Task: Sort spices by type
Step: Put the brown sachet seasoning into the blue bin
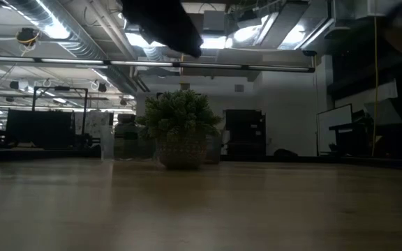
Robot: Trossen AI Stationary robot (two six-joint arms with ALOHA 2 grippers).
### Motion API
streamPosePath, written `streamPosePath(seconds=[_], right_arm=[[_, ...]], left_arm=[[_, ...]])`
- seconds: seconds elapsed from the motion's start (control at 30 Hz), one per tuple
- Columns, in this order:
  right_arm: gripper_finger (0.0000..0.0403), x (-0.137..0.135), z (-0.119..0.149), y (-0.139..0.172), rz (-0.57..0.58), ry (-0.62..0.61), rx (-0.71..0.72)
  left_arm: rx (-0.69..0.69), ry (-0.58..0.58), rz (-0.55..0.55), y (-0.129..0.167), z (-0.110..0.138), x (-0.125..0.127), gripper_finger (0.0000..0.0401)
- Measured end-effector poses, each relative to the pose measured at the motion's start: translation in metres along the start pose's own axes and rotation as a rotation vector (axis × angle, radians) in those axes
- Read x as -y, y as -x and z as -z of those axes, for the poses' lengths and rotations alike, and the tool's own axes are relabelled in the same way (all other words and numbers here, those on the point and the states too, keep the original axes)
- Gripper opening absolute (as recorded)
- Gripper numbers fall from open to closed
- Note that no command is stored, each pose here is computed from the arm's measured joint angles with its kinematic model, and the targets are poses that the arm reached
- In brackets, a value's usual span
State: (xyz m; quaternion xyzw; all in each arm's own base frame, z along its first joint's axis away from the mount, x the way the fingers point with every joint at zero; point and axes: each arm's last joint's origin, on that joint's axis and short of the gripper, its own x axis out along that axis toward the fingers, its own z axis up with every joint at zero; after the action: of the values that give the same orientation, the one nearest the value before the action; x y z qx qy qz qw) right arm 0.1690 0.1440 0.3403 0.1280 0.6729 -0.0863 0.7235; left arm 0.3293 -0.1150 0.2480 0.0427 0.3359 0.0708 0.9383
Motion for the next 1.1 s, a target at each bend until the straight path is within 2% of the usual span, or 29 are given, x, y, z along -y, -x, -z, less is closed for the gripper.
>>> streamPosePath(seconds=[0.2,0.33,0.43,0.73,1.1], right_arm=[[0.0005,-0.011,-0.001,-0.022,0.026,-0.049,-0.213],[0.0003,-0.021,0.0,-0.045,0.022,-0.077,-0.42],[0.0005,-0.025,-0.001,-0.058,0.039,-0.084,-0.502],[0.0004,-0.035,-0.006,-0.08,0.085,-0.051,-0.566],[0.0004,-0.045,-0.012,-0.108,0.109,0.1,-0.643]], left_arm=[[-0.022,0.091,-0.035,-0.009,0.007,-0.013,0.0148],[-0.045,0.108,-0.049,-0.013,0.015,-0.017,0.0148],[-0.054,0.124,-0.053,-0.015,0.018,-0.017,0.0148],[-0.006,0.137,-0.04,-0.015,0.013,-0.016,0.0148],[-0.008,0.135,-0.04,-0.015,0.013,-0.016,0.0148]])
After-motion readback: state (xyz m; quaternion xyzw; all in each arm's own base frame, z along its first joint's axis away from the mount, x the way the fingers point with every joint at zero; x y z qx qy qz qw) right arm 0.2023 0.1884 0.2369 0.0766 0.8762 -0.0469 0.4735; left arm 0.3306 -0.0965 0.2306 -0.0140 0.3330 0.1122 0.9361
